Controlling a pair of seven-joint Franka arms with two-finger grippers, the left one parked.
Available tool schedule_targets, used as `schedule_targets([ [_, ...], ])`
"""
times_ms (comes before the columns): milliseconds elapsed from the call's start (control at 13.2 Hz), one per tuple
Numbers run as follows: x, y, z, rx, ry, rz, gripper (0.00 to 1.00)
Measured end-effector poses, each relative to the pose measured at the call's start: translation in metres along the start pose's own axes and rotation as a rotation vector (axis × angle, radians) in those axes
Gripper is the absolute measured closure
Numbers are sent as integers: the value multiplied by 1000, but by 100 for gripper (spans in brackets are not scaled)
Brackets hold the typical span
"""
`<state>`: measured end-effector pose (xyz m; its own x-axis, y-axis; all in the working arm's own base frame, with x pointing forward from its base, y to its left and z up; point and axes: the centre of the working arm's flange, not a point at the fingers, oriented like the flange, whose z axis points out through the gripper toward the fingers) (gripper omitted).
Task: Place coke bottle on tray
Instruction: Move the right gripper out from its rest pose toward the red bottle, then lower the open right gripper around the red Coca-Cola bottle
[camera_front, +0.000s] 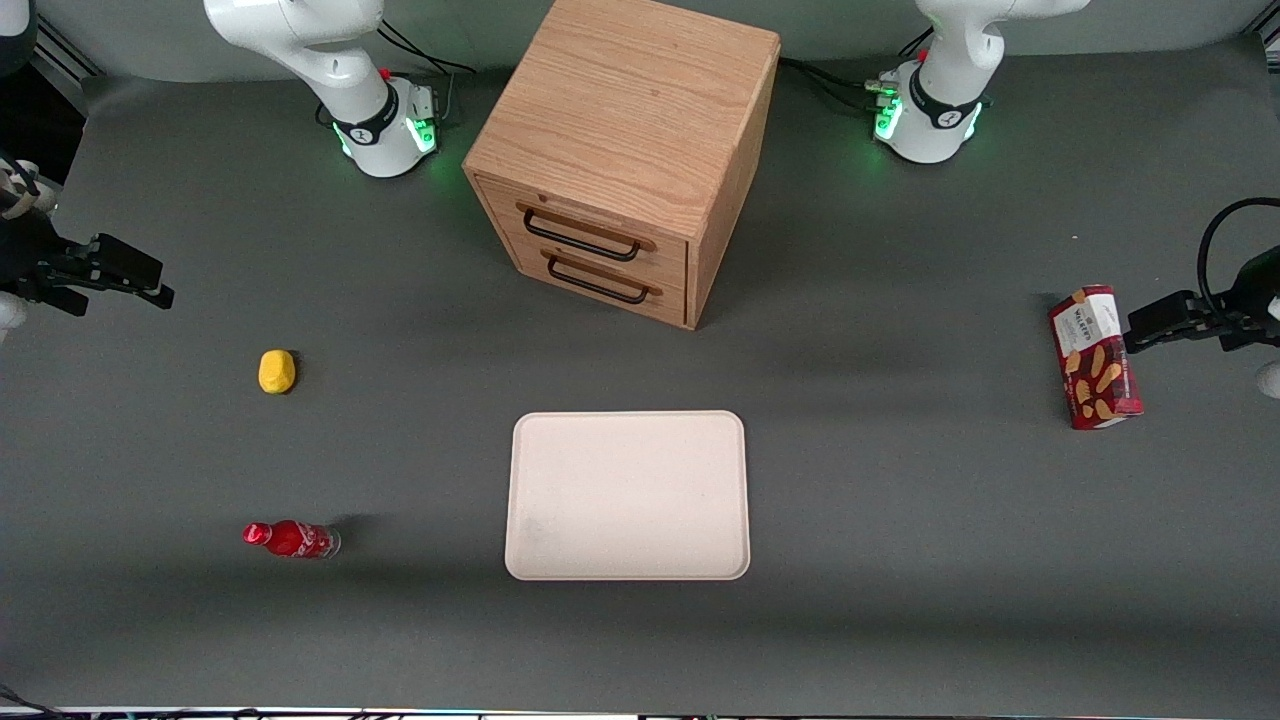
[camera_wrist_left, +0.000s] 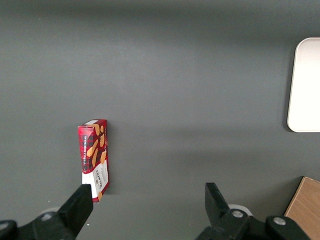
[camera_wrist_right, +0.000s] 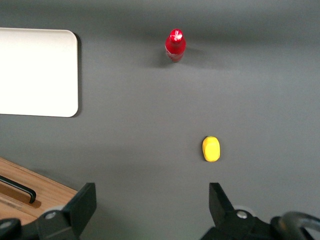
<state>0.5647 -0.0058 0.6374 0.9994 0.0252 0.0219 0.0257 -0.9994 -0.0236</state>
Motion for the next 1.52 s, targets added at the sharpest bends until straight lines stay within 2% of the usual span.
schedule_targets([
  [152, 20, 3, -3, -9, 28, 5, 0],
  [608, 113, 38, 58, -61, 28, -67, 0],
  [759, 135, 48, 82, -56, 42, -86, 0],
  [987, 154, 52, 107, -40, 70, -105, 0],
  [1291, 165, 32, 113, -21, 116, -137, 0],
  [1519, 170, 24, 123, -11, 120, -150, 0],
])
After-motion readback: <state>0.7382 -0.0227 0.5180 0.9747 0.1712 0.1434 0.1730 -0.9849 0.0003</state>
